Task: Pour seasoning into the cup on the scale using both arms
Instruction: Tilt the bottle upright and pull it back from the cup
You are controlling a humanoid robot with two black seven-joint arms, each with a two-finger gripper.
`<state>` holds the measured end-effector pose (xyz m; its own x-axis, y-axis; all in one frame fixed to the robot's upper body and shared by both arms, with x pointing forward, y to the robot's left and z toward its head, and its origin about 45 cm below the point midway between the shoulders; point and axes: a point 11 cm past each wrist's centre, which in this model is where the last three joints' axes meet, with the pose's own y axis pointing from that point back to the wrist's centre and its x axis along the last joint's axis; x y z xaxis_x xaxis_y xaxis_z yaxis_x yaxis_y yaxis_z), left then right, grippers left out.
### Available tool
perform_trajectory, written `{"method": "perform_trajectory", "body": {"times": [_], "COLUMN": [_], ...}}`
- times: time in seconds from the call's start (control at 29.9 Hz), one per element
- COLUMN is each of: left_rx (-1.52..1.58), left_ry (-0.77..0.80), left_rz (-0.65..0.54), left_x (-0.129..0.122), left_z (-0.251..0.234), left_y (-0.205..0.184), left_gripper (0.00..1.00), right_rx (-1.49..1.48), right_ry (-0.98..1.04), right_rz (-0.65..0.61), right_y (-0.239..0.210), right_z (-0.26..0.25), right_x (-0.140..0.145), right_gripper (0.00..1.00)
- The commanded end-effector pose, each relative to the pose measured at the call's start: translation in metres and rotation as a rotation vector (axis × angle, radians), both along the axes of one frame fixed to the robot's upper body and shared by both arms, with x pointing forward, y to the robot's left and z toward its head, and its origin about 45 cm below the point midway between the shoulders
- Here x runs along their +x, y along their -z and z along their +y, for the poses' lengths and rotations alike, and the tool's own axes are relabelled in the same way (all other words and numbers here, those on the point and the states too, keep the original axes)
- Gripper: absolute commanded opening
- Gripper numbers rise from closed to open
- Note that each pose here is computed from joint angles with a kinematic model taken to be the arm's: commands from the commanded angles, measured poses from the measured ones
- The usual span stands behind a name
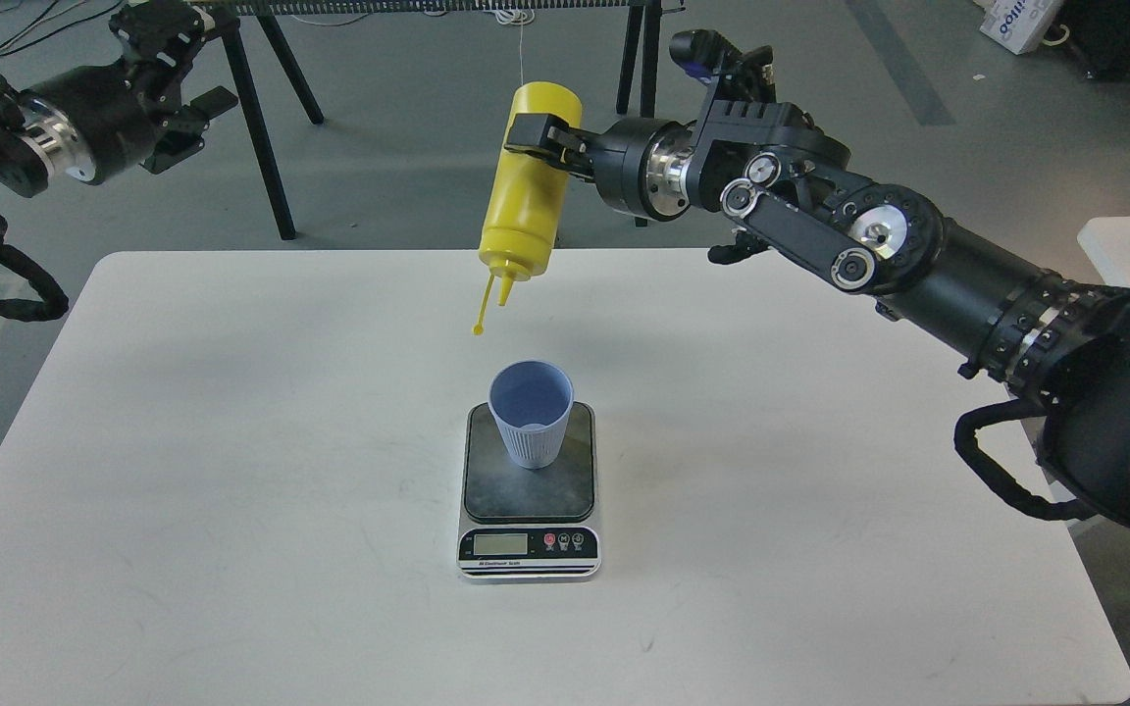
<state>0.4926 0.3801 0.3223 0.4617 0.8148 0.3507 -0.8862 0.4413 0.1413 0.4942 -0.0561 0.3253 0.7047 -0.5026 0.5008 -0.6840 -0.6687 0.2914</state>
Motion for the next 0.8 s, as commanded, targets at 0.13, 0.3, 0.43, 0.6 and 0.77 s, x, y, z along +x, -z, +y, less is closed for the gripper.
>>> {"method": "perform_trajectory", "body": {"times": [0.13,0.3,0.43,0.6,0.77], "left_rx": [0.016,0.033,0.032,0.037,0.034], "left_ry": [0.012,0.025,0.027,0.031,0.05], "left_rz": [0.003,0.004,-0.011,-0.016,-0.002], "left_x": [0.001,0.001,0.003,0.005,0.005], "left_z": [-0.004,-0.007,-0.008,-0.01,-0.02], "left_y": [0.0,0.0,-0.007,-0.01,-0.002], "left_gripper": [0.89,0.89,0.89,0.89,0.89], "right_rx": [0.618,1.15,1.487,1.709,1.732], "right_ry": [0.278,0.405,0.48,0.485,0.429], "right_rz": [0.256,0.517,0.628,0.76,0.844], "right_y": [-0.063,-0.055,-0.018,0.05,0.108], "right_z": [-0.08,-0.172,-0.248,-0.287,-0.286], "right_x": [0.031,0.033,0.013,-0.037,-0.094], "right_gripper": [0.15,0.15,0.15,0.15,0.15]}}
